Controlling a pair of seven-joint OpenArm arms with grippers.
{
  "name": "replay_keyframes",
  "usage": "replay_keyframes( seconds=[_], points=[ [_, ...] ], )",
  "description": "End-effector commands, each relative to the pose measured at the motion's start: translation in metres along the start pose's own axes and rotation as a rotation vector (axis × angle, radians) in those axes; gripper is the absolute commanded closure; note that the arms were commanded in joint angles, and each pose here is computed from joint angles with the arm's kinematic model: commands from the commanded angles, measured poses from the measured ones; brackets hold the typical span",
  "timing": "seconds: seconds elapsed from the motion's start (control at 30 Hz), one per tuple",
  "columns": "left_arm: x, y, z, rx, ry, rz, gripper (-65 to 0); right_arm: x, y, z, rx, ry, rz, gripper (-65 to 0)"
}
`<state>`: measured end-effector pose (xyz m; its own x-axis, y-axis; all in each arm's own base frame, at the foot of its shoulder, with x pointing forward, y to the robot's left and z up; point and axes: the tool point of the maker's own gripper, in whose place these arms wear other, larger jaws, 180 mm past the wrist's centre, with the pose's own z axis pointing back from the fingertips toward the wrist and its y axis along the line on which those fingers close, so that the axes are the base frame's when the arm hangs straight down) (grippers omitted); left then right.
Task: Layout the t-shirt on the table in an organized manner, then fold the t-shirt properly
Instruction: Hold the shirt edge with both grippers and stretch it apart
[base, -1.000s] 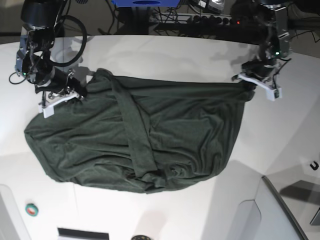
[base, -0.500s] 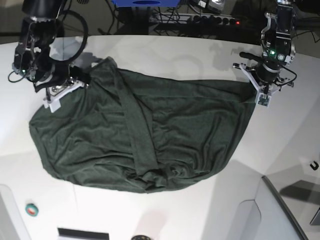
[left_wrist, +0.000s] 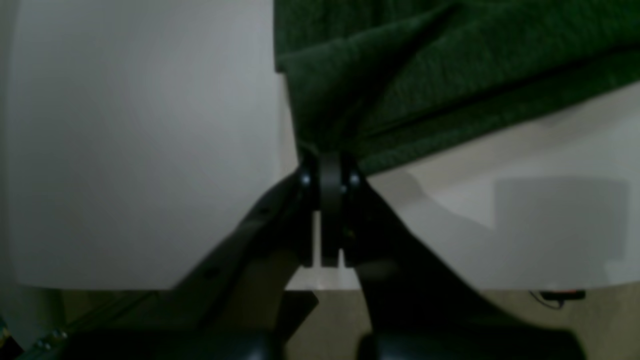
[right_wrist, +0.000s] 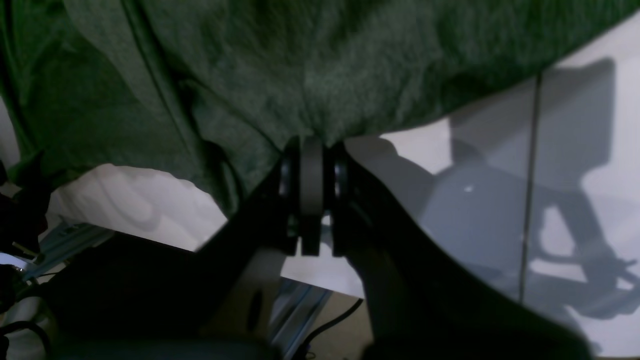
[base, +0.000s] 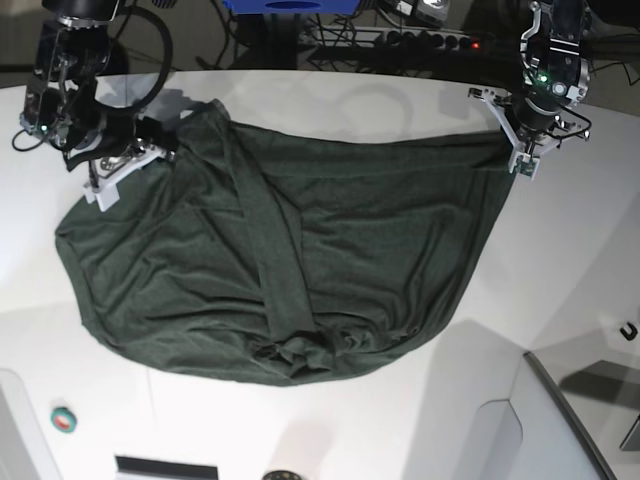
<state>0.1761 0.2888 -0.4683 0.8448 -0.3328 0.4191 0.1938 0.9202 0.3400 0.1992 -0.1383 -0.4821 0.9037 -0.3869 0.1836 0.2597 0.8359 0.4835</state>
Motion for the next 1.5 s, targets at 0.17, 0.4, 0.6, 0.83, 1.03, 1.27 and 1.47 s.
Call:
replay_keyframes(
  seconds=[0.17,0.4,0.6,0.83,1.03,1.27,1.47],
  points=[
    [-0.005,0.04,0.009,0.112,-0.007,0.109,-16.3,0.011,0.003,0.005,0.011,-0.03,0.006,-0.8],
    [-0.014,0.046,0.012,0.125,0.008,0.128,-46.4,0.01,0.003,0.004,0.011,-0.028,0.006,-0.8],
    [-0.038,0.028,0.021,0.071,0.032,0.23,-48.9,0.005,0.0,0.004,0.006,-0.023,0.001,-0.8],
    [-0.067,0.034,0.039,-0.025,-0.015,0.737,-48.9,0.004,0.002,0.003,0.009,-0.018,0.007,-0.8],
    [-0.048,0.01,0.04,-0.204,-0.099,0.827,-48.7,0.005,0.002,0.003,0.01,-0.02,0.008,-0.8],
    [-0.028,0.008,0.043,-0.229,-0.157,0.83,-48.7,0.005,0.002,0.003,0.006,-0.019,0.01,-0.8],
    [-0.022,0.009,0.027,-0.232,-0.157,0.866,-48.7,0.004,0.001,0.003,0.006,-0.017,0.009,-0.8]
  ],
)
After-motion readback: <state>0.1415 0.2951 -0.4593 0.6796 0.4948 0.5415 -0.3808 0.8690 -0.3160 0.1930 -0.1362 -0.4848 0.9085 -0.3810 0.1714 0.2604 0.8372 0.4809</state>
